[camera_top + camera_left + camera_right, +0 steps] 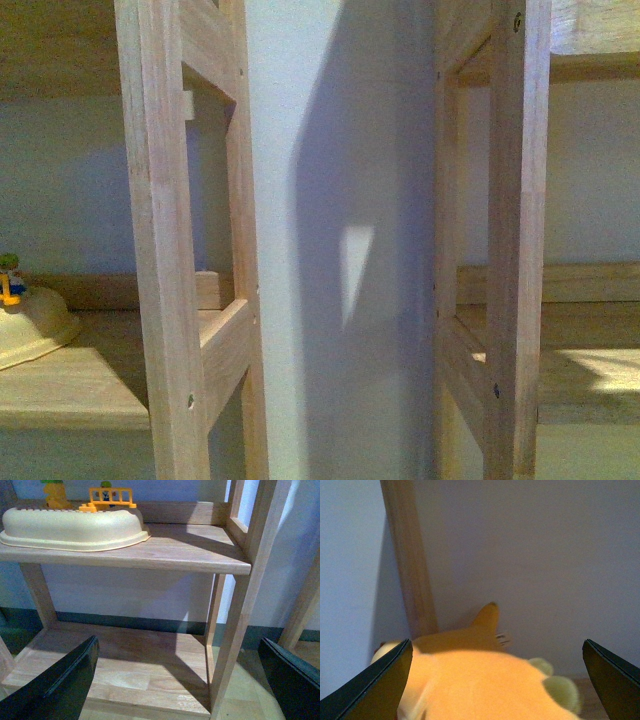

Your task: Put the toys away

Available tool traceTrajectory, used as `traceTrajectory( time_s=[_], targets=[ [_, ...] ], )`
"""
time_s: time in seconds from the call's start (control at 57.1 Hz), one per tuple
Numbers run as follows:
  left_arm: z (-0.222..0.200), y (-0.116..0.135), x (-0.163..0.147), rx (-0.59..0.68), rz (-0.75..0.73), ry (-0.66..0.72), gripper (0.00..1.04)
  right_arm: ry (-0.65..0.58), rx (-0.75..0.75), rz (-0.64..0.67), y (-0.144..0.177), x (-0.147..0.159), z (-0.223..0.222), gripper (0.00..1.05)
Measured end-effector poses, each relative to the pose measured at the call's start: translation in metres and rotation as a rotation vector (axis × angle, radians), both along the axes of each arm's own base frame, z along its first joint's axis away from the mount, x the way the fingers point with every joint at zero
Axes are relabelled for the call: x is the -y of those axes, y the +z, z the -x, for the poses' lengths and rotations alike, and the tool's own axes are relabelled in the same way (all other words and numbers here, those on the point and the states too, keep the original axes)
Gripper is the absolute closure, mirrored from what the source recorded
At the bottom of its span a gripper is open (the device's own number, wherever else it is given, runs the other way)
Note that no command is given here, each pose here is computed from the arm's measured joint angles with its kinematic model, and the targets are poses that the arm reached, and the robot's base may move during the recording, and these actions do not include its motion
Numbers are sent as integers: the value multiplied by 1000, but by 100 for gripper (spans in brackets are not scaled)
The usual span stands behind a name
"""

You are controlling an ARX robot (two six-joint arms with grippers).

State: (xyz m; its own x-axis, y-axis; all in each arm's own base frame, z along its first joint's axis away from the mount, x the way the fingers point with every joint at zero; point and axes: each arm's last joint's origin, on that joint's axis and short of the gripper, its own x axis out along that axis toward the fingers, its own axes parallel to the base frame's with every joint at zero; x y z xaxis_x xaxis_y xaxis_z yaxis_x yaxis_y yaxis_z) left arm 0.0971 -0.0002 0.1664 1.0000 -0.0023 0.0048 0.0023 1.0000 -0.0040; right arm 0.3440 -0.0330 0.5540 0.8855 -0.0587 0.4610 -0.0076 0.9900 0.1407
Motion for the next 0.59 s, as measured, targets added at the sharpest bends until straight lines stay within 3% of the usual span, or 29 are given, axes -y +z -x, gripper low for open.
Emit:
traceTrajectory(
  time_s=[0.21, 0.595],
  targets=[
    [0, 0, 0, 0, 0, 0, 6, -134, 47, 21, 12, -3, 40, 2],
    [0, 0, 0, 0, 0, 0, 6, -224, 104, 45, 7, 0, 133, 2]
  ],
)
